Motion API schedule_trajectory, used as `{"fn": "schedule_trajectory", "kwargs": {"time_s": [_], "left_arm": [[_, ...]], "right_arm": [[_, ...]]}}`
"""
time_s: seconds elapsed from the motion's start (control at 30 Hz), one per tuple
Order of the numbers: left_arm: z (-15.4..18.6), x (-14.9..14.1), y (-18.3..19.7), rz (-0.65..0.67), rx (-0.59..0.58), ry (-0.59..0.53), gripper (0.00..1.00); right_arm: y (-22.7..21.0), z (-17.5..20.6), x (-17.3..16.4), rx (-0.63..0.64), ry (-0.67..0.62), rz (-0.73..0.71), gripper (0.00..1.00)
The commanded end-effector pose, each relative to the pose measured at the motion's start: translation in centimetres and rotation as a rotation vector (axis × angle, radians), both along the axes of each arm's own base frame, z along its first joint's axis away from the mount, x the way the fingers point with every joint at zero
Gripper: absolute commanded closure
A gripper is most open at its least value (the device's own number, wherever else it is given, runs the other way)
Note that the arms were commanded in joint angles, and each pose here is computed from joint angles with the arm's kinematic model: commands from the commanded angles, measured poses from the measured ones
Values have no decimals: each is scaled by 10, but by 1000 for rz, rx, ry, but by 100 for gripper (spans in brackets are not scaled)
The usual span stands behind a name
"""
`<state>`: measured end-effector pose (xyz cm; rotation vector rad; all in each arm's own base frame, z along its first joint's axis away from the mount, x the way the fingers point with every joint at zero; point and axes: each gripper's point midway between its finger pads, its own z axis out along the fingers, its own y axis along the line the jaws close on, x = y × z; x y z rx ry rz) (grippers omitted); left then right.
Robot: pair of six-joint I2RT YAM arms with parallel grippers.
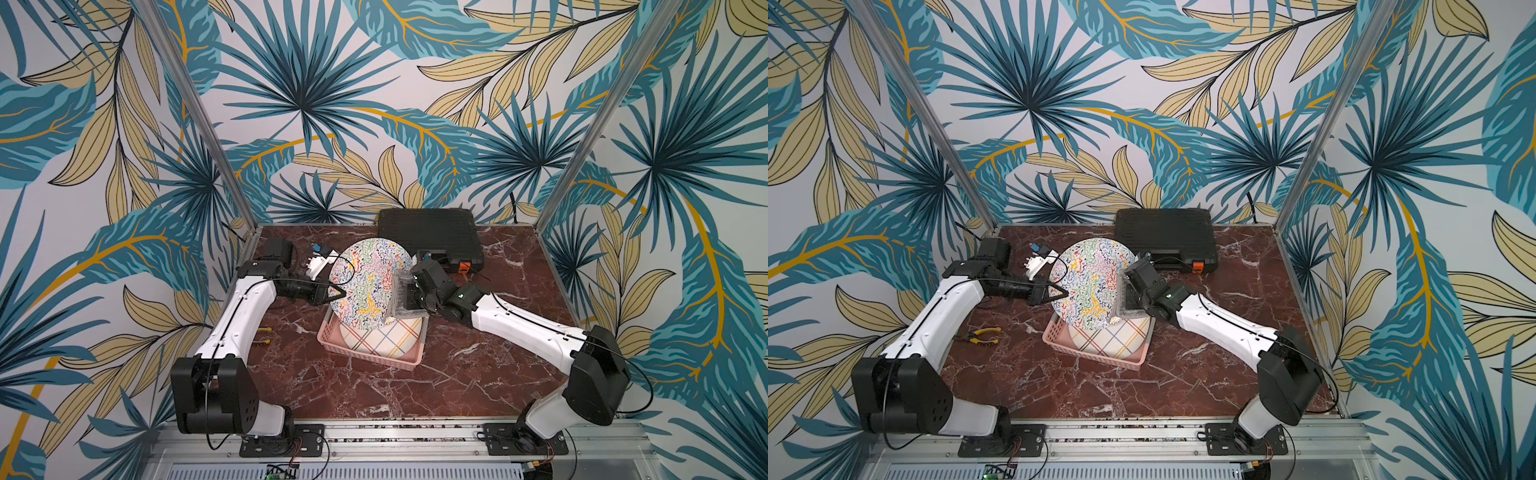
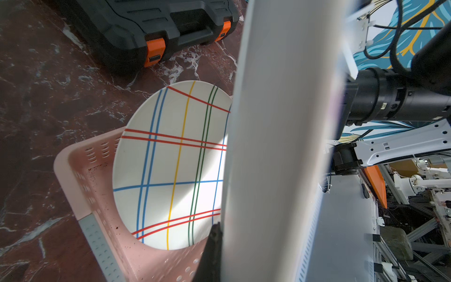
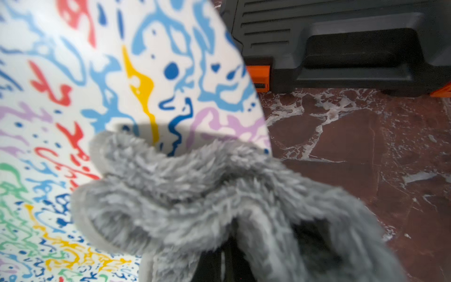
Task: Wipe the wet plate dry
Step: Wipe the plate with towel.
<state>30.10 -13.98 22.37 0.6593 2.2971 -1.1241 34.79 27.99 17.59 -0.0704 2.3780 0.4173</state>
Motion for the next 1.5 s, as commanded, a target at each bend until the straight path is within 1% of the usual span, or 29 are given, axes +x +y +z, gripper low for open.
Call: {"fn": "schedule_trajectory", "kwargs": {"time_s": [0.0,0.1,0.17,0.33,0.4,0.47,0.57,0.63,0.73,0.77,0.8,0.87,0.93,0.97,1.0,1.07,1.17,1.23,1.33,1.47], "left_arm": [[49,-25,-23,-107,-197,-47,100],[50,-25,-23,-112,-204,-38,100],[49,-25,-23,-113,-205,-33,100],[45,-25,-23,-107,-204,-31,100],[43,-24,-23,-104,-201,-31,100],[44,-23,-22,-100,-198,-36,100],[44,-23,-22,-98,-188,-42,100],[44,-23,-21,-99,-172,-54,100],[45,-24,-20,-103,-149,-79,100],[45,-25,-19,-106,-142,-87,100],[45,-26,-19,-112,-135,-98,100],[47,-30,-20,-130,-114,-117,100],[46,-33,-20,-144,-81,-137,100],[46,-34,-22,-153,-65,-154,100],[46,-35,-22,-160,-47,-171,100],[47,-39,-25,-177,-11,-209,100],[49,-44,-31,-208,47,-273,100],[52,-46,-33,-226,76,-307,100],[57,-47,-35,-239,92,-334,100],[54,-47,-38,-264,127,-341,100]], "right_arm": [[23,-11,0,-17,5,48,100],[66,-11,-16,-3,-4,153,100],[95,-7,-25,31,-10,218,100],[159,13,-46,88,-18,360,100],[176,15,-52,106,-5,400,100],[183,18,-55,133,8,418,100],[170,24,-50,177,9,389,100],[147,30,-39,253,19,338,100],[103,49,-23,362,8,269,100],[92,55,-24,374,4,269,100],[73,64,-16,384,-8,247,100],[53,81,-14,398,-21,245,100],[37,104,-8,439,-38,244,100],[27,110,-7,440,-27,234,100],[22,120,-7,456,-28,242,100],[11,154,-4,493,-57,259,100],[-4,196,4,544,-87,257,100],[-10,216,14,582,-86,251,100],[-7,236,24,614,-57,269,100],[11,238,39,658,11,307,100]]}}
